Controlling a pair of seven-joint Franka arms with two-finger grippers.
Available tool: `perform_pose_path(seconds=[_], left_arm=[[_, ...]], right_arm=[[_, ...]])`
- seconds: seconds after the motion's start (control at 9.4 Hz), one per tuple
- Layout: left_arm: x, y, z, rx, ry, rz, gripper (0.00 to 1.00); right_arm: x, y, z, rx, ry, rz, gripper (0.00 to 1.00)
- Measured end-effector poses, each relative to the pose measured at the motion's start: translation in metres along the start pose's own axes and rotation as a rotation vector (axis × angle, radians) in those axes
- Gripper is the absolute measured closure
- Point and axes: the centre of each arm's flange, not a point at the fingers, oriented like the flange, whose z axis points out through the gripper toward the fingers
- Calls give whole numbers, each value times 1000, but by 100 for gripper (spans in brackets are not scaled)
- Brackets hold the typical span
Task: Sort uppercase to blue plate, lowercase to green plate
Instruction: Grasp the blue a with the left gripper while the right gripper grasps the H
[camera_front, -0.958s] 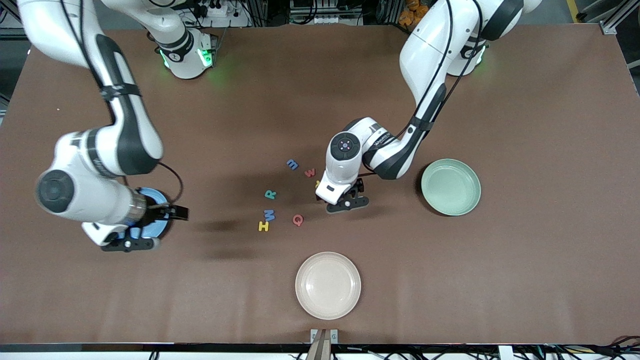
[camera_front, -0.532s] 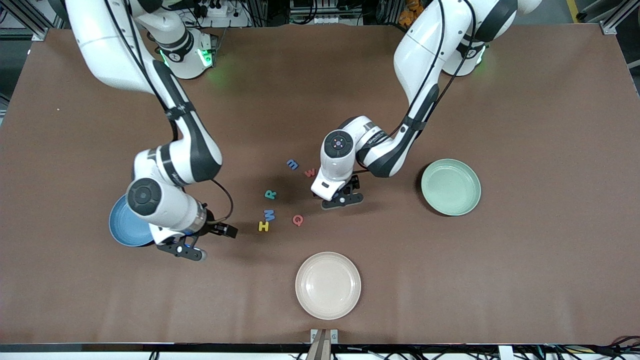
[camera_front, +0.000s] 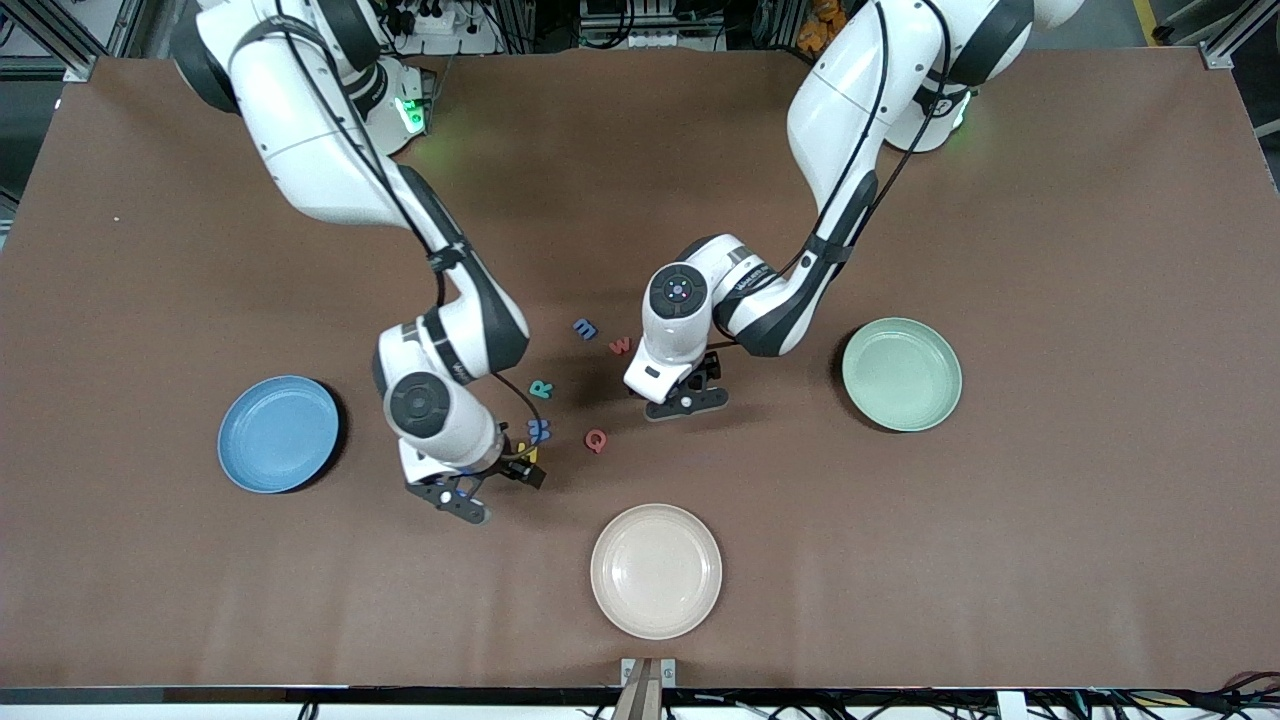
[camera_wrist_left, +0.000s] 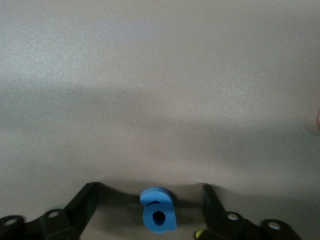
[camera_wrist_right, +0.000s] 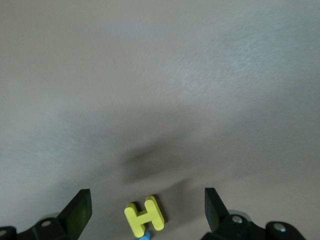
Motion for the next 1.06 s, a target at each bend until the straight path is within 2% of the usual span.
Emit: perform_pose_path(seconds=[0.11,0.21,0.43,1.06], left_arm=[[0,0,0,0,0,-10,11],[0,2,-3,-5,3,-36,25],[-2,3,-5,0,0,-100,37],[-12,9,-8,16,-22,-120,48]], right_arm=[[-5,-3,8,-31,19,-46,0],[-6,-2,11,-42,21,-81,0],[-9,-3,13,-40,6,-96,0],[-33,-19,18,-8,-53,-129,0]])
